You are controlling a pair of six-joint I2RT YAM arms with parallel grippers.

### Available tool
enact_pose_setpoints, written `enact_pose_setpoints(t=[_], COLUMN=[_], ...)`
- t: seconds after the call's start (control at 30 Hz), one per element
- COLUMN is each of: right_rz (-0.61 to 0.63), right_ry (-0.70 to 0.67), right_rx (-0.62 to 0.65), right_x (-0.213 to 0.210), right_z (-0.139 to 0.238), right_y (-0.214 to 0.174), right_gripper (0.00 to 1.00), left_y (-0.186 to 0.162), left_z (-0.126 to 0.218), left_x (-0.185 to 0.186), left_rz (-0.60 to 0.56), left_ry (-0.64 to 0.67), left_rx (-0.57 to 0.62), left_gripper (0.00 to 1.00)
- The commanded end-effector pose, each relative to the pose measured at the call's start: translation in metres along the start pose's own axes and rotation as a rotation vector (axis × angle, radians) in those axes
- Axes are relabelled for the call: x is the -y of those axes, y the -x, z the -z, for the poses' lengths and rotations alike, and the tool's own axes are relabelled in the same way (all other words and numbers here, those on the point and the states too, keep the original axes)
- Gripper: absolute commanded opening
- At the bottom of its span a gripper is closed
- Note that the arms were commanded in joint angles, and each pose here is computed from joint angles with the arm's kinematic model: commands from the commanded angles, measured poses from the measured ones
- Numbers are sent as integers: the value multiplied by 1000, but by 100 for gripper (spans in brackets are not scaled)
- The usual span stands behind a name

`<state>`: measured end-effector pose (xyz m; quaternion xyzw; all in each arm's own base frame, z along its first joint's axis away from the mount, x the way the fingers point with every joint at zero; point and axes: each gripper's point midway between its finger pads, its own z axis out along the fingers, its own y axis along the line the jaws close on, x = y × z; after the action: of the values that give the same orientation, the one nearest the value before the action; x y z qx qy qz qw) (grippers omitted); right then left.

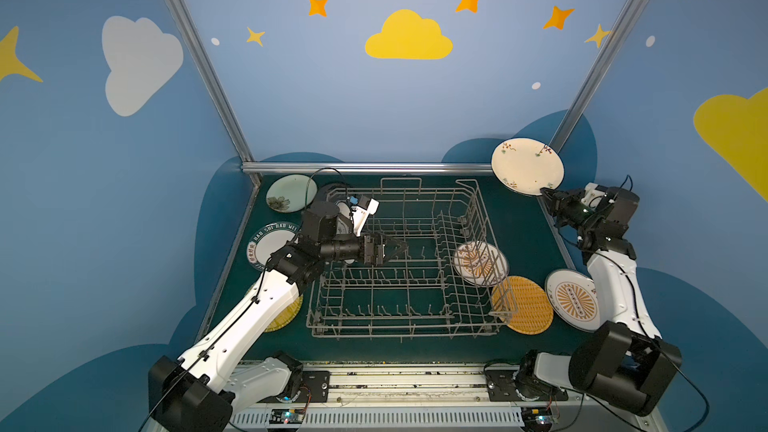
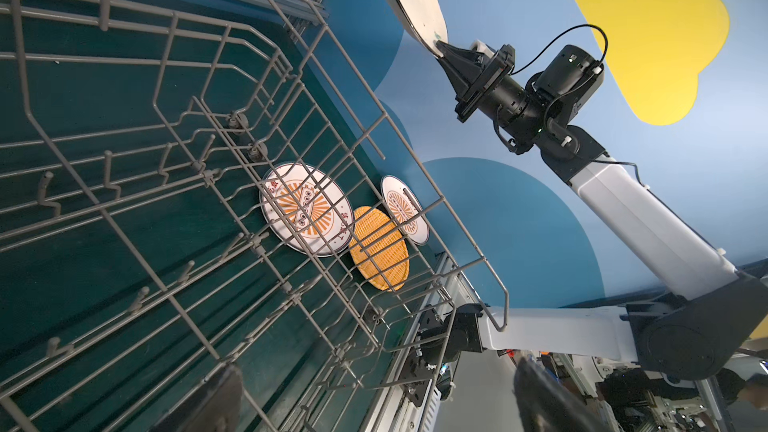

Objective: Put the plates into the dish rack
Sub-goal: 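Lift the red-berry plate upright off the table with the right gripper, then carry the berry plate toward the left gripper while the left gripper grasps it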

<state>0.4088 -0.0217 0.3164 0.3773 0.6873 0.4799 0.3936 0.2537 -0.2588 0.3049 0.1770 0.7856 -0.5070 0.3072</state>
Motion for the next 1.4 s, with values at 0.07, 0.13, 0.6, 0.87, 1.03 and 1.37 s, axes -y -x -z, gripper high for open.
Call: enact_pose_setpoints(t=[0.07,0.13,0.6,0.87,1.03,1.37], right_rz=[141,152,176,186,184,199], right_ry=[181,198,264,289,291,304], right_rx=[-26,-51,-264,-377,-425,-477], right_x=[-80,-89,-122,-130,-127,-123], right_z=[18,18,15,21,24,27], right_y=[-29,-42,-130,-173,-192,-210], right_gripper=[0,0,0,0,0,0], left_y=[9,11,62,101,113,127], left_z=[7,8,20,18,1,-32], left_x=[14,13,21,10,4,-7], left_rz=[-29,-28,65,148,188,318], left_ry=[-33,-29,-18,45,45,8], left_rx=[40,48,256,466,463,457], left_gripper=[100,100,100,100,99,83])
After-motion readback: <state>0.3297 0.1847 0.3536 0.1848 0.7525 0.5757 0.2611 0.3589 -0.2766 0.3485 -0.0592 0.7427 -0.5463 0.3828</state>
